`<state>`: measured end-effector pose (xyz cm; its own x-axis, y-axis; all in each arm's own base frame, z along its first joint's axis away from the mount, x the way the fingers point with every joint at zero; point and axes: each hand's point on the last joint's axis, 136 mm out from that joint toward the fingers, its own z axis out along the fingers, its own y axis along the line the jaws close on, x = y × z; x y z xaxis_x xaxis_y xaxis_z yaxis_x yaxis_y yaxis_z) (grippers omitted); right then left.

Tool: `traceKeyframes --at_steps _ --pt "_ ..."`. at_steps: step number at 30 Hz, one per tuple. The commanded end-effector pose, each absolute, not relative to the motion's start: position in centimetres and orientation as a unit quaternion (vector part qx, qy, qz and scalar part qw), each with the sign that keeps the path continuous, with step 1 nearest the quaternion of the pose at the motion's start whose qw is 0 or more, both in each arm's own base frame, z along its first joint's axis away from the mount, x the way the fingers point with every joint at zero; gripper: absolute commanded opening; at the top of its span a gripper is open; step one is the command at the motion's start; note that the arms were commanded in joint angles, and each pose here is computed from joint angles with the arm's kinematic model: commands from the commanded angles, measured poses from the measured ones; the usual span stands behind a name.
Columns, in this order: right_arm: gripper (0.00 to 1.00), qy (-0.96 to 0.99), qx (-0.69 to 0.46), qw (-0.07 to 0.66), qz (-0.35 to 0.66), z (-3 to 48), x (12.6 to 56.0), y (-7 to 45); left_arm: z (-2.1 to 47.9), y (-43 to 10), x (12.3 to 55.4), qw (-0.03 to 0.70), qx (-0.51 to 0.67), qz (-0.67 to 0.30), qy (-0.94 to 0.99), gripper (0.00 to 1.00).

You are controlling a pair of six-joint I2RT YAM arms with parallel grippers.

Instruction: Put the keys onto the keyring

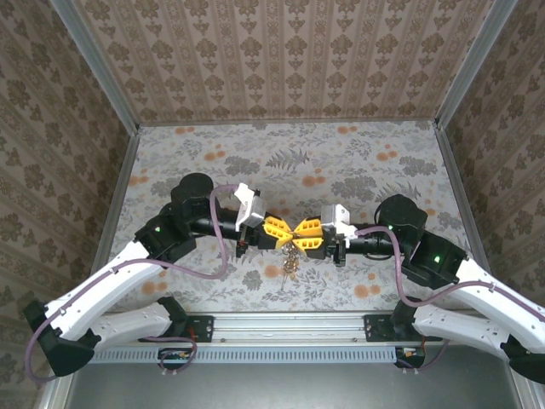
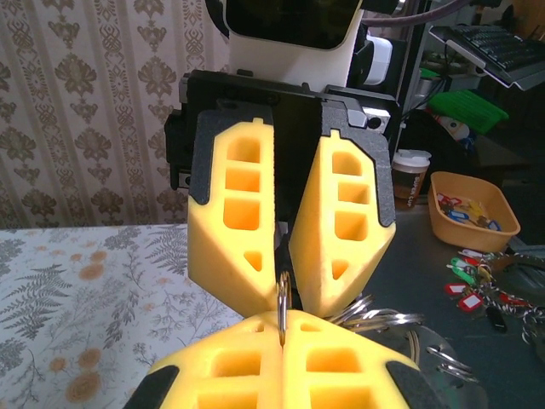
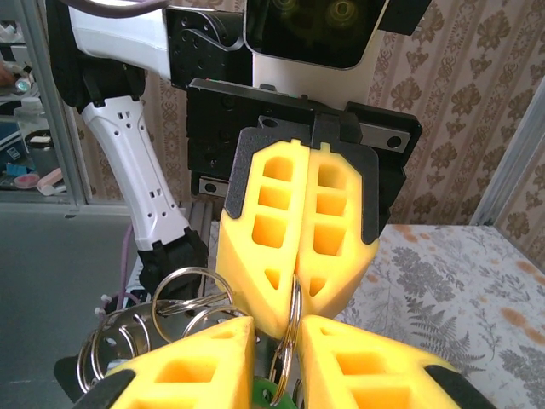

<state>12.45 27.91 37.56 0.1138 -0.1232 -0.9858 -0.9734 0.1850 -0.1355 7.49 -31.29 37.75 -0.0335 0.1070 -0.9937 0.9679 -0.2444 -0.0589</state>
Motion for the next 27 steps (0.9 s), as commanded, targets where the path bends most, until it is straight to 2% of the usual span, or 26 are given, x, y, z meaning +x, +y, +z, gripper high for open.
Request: traceKeyframes --at_steps 1,10,11,14,19,23,27 --pt "0.23 0.569 -0.487 0.549 0.37 36.4 14.0 27.8 41.5 -30.8 5.3 0.418 0.592 -0.564 0.395 0.0" --pt "0.16 0.574 -0.471 0.561 0.366 36.5 14.7 27.5 41.5 -30.6 5.1 0.416 0.597 -0.562 0.394 0.0" --pt "0.14 0.574 -0.471 0.56 0.367 36.4 14.7 27.5 41.5 -30.6 5.0 0.415 0.597 -0.562 0.393 0.0" --pt "0.0 0.573 -0.471 0.56 0.37 36.5 14.8 27.6 41.7 -30.6 5.0 0.417 0.597 -0.562 0.393 0.0" --pt "0.0 0.572 -0.471 0.568 0.359 36.9 14.9 27.0 40.9 -30.7 5.9 0.419 0.602 -0.526 0.429 0.0" --pt "0.0 0.587 -0.482 0.56 0.333 36.3 15.2 26.4 38.4 -30.1 7.5 0.41 0.624 -0.44 0.499 0.25" --pt "0.0 0.601 -0.497 0.544 0.31 35.2 15.4 26.3 37.1 -29.2 8.7 0.406 0.638 -0.37 0.539 0.32"
